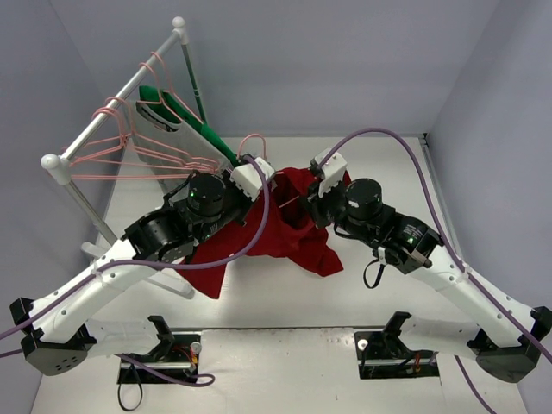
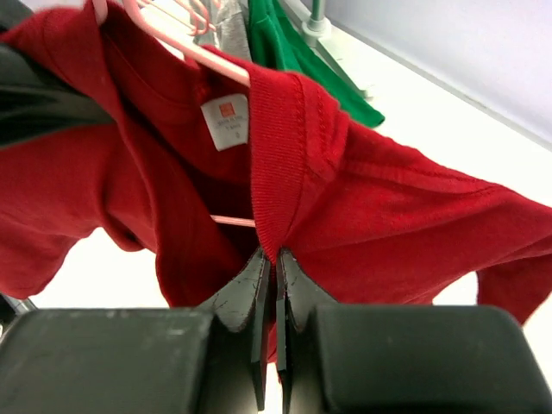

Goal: Place the t-shirt on the hanger

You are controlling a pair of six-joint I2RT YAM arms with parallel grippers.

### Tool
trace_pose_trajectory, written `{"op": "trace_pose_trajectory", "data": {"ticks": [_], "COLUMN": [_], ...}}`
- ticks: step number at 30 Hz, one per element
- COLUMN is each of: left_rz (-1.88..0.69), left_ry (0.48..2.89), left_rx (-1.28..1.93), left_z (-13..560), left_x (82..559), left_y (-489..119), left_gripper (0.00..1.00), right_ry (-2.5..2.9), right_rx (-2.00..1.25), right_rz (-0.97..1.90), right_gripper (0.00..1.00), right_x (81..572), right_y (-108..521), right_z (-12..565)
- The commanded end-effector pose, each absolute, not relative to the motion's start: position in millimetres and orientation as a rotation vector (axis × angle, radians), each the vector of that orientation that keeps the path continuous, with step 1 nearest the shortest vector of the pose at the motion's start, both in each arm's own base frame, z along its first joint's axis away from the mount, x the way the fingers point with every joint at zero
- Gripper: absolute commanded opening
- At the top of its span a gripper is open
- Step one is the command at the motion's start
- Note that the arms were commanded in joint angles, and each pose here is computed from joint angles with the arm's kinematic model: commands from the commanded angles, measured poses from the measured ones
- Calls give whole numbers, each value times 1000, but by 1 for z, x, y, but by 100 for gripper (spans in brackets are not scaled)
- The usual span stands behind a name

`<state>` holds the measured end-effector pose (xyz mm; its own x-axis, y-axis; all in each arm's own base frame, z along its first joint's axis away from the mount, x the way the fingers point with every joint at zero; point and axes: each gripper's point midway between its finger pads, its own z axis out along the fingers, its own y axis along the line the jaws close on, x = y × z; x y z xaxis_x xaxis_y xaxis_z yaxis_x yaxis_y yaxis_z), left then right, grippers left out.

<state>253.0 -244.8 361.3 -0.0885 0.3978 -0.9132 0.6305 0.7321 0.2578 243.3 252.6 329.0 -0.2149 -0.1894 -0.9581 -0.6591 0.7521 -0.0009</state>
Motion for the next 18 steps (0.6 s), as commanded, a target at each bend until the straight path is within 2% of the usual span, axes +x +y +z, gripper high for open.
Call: {"op": "trace_pose_trajectory", "data": {"ticks": [1,5,7,9,13,18], "left_rz": [-429,-455,-469,-471,-451,-418], "left_ry": [1458,1436,1425,1414,1406,1401], "left_rx": [704,754,756,747,749,781], "left_z": [424,413,408,405,396,389], "left_x": [248,241,238,237,236,236], "left_y": [-262,-266,-267,-263,-258,-253], "left_gripper": [0,0,0,0,0,0], "right_ry": [1688,1676,1662,1624,1567,1526], "right_rx": [-662,-674,-670,-681,-686,-715], "right_rz": [564,573,581,567,542,518], "right_gripper": [0,10,26,34,36,45], "right_x": [242,243,243,242,240,236], "right_y": [266,269,271,267,259,253], "right_z": [351,357,365,377,402,419]}}
